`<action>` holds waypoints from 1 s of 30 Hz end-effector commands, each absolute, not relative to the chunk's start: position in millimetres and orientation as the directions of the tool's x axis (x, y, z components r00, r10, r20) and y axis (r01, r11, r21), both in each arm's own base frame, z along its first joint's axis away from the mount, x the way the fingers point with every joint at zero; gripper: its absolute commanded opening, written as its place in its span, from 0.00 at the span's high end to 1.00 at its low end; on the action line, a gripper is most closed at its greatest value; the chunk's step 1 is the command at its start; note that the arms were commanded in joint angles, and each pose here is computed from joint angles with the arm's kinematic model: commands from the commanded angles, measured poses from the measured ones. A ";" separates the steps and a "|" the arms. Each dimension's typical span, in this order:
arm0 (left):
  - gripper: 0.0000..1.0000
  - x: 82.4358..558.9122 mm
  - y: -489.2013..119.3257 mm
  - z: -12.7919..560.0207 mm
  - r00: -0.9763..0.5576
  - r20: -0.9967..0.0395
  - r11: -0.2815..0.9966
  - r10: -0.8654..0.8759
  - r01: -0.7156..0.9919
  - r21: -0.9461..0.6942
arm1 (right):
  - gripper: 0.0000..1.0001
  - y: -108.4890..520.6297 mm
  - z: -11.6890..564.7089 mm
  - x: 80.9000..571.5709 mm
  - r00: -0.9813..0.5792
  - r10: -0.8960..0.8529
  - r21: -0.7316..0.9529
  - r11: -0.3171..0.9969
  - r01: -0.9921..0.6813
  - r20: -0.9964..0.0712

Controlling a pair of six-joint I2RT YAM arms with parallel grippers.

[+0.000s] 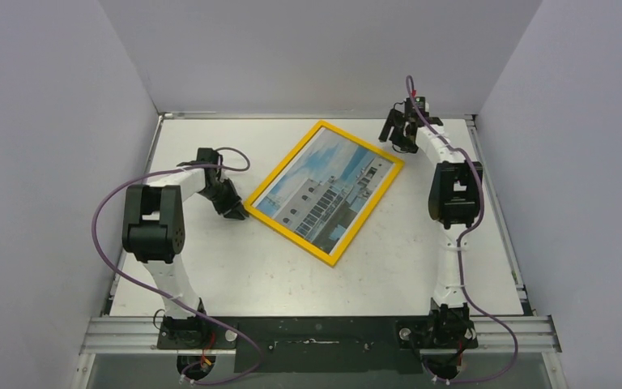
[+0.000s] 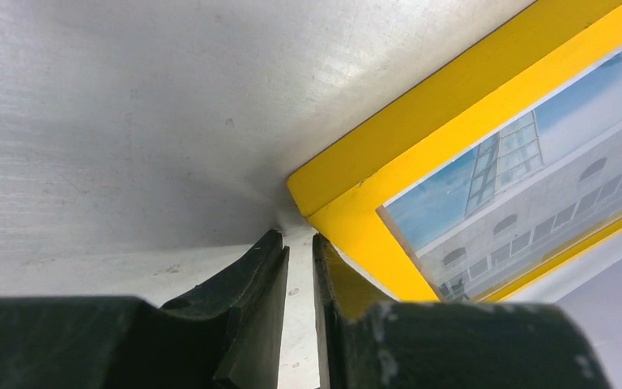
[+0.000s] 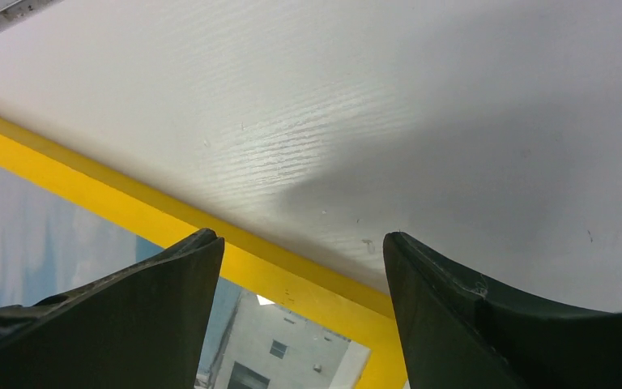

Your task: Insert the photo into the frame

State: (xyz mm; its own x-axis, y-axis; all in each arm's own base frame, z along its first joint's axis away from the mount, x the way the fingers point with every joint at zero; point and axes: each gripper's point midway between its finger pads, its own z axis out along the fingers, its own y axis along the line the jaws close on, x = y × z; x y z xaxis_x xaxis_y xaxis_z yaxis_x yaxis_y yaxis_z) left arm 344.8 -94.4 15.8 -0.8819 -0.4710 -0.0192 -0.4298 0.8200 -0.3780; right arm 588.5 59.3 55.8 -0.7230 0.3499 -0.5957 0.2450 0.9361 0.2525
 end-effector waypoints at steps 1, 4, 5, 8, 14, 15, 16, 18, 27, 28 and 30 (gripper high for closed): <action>0.82 372.3 -98.8 21.6 -0.874 -0.082 0.804 -0.479 -0.399 -0.440 | 0.27 79.9 61.7 580.5 -0.785 0.310 0.333 0.932 0.141 -0.536; 0.82 375.7 -99.9 22.1 -0.873 -0.086 0.802 -0.479 -0.396 -0.448 | 0.26 83.3 57.8 565.8 -0.802 0.322 0.354 0.923 0.149 -0.503; 0.82 376.7 -100.2 21.8 -0.874 -0.085 0.801 -0.479 -0.396 -0.449 | 0.26 84.1 56.0 560.2 -0.812 0.321 0.356 0.922 0.152 -0.487; 0.82 381.8 -100.5 23.8 -0.874 -0.092 0.802 -0.477 -0.390 -0.453 | 0.27 83.3 50.2 544.3 -0.834 0.309 0.338 0.928 0.158 -0.457; 0.79 400.8 -92.2 31.7 -0.865 -0.133 0.802 -0.484 -0.377 -0.463 | 0.28 80.1 60.1 513.1 -0.843 0.315 0.322 0.929 0.180 -0.436; 0.79 405.7 -89.5 32.4 -0.862 -0.140 0.802 -0.487 -0.377 -0.463 | 0.28 81.1 64.4 507.3 -0.843 0.319 0.326 0.928 0.183 -0.434; 0.78 411.5 -86.7 34.3 -0.859 -0.148 0.800 -0.491 -0.377 -0.466 | 0.28 82.6 65.9 500.1 -0.844 0.323 0.329 0.926 0.187 -0.429; 0.77 423.1 -83.2 38.3 -0.853 -0.163 0.798 -0.496 -0.373 -0.474 | 0.28 84.7 72.1 489.1 -0.838 0.333 0.340 0.921 0.191 -0.432; 0.70 442.5 -41.9 59.3 -0.820 -0.266 0.839 -0.506 -0.398 -0.370 | 0.19 42.8 114.9 466.4 -0.777 0.314 0.164 0.949 0.269 -0.545; 0.65 439.6 -36.1 63.4 -0.816 -0.279 0.845 -0.507 -0.405 -0.350 | 0.18 36.2 126.4 466.0 -0.763 0.309 0.141 0.950 0.279 -0.568; 0.57 432.0 -25.3 74.0 -0.805 -0.308 0.854 -0.506 -0.418 -0.311 | 0.17 26.3 154.8 462.5 -0.726 0.299 0.112 0.949 0.295 -0.620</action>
State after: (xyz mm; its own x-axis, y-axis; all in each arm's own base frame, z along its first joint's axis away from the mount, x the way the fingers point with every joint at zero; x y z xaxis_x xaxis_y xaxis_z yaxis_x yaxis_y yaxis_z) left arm 436.0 -51.8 39.8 -0.8306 -0.5157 -0.2102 -0.4139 0.8242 -0.3865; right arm 458.4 56.8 76.8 -0.8331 0.3201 -0.4512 0.2549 0.9460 0.2004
